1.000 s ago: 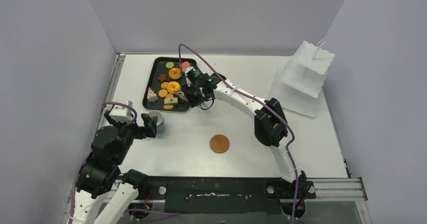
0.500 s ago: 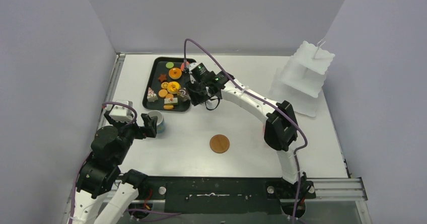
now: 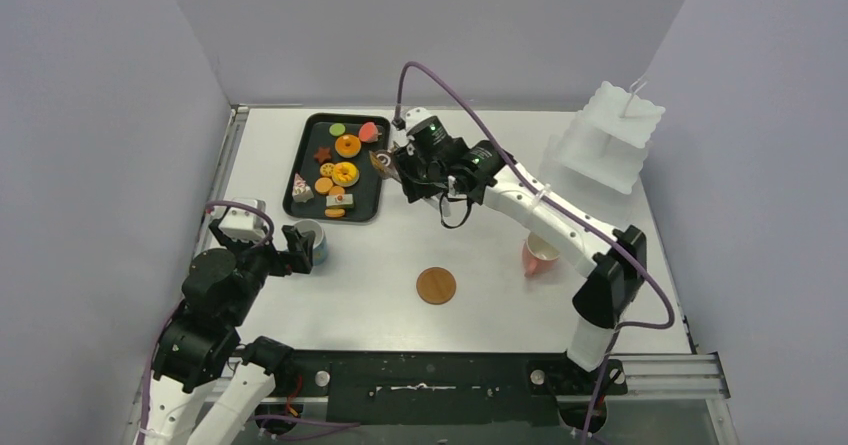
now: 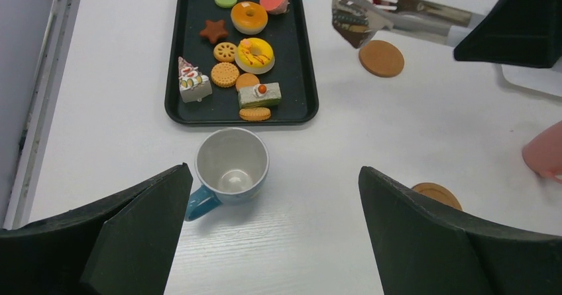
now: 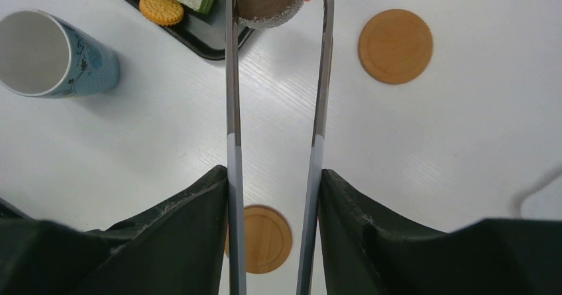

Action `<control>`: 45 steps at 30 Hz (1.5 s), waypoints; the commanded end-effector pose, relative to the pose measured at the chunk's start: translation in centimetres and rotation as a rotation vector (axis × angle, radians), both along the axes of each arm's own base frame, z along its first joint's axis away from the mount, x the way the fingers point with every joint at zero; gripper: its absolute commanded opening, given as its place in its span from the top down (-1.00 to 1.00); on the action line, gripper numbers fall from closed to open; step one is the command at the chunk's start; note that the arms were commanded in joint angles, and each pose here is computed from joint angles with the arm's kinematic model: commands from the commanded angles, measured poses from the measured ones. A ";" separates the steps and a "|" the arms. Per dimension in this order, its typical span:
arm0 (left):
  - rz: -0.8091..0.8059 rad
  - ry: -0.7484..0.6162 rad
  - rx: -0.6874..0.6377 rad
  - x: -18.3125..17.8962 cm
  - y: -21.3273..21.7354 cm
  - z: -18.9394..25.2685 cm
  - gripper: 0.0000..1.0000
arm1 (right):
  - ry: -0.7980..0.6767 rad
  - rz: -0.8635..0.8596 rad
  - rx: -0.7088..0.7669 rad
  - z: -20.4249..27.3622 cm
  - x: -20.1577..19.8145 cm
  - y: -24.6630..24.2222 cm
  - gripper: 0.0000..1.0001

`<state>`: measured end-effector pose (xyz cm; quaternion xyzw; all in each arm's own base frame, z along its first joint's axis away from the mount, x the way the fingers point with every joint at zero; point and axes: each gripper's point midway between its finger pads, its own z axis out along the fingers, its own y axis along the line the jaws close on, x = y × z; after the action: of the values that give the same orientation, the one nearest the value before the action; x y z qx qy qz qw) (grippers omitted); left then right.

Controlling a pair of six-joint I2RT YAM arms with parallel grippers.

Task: Serve the afternoon tea
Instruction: Pick up the desert from the tray, then place the desert on the desert table.

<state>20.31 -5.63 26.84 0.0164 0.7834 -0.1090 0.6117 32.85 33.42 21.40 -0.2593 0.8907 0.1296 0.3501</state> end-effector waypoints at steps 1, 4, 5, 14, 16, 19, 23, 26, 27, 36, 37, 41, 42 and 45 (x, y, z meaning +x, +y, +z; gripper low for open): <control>-0.026 -0.054 -0.015 0.6 -0.6 1.4 -0.95 | -0.177 -0.131 0.036 7.1 0.7 -4.3 0.18; -0.034 -0.057 -0.016 0.6 -0.7 1.4 -0.95 | -0.216 -0.206 0.009 9.0 0.8 -7.5 0.18; -0.036 -0.057 -0.016 0.5 -0.8 1.4 -0.95 | -0.226 -0.225 0.003 9.5 0.8 -8.3 0.17; -0.042 -0.065 -0.018 0.4 -0.8 1.5 -0.95 | -0.316 -0.460 -0.086 13.6 1.1 -17.2 0.16; -0.042 -0.066 -0.019 0.4 -0.8 1.5 -0.95 | -0.341 -0.499 -0.099 14.5 1.2 -18.8 0.16; -0.042 -0.067 -0.019 0.4 -0.8 1.6 -0.95 | -0.373 -0.569 -0.121 15.8 1.5 -21.5 0.16; -0.044 -0.067 -0.018 0.4 -0.9 1.6 -0.95 | -0.410 -0.664 -0.149 17.3 2.1 -24.7 0.16; -0.043 -0.066 -0.017 0.4 -0.8 1.5 -0.95 | -0.431 -0.718 -0.148 18.3 2.5 -26.6 0.16; -0.043 -0.066 -0.018 0.4 -0.8 1.5 -0.95 | -0.438 -0.736 -0.144 18.6 2.6 -27.2 0.16; -0.043 -0.069 -0.018 0.4 -0.8 1.6 -0.95 | -0.453 -0.885 -0.145 19.1 4.3 -32.2 0.15; -0.043 -0.069 -0.018 0.4 -0.8 1.6 -0.95 | -0.453 -0.891 -0.141 19.1 4.5 -32.5 0.15; -0.043 -0.070 -0.019 0.4 -0.8 1.6 -0.95 | -0.443 -0.911 -0.139 18.4 5.4 -33.1 0.15; -0.042 -0.070 -0.019 0.4 -0.8 1.6 -0.95 | -0.440 -0.922 -0.144 18.2 5.5 -33.4 0.16; -0.041 -0.071 -0.018 0.4 -0.8 1.6 -0.95 | -0.431 -0.943 -0.158 17.7 5.9 -34.1 0.15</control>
<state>20.32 -6.20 26.45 0.0263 0.7857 -0.1198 0.6063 37.55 0.01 37.09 0.1008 0.8508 -0.1662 0.4881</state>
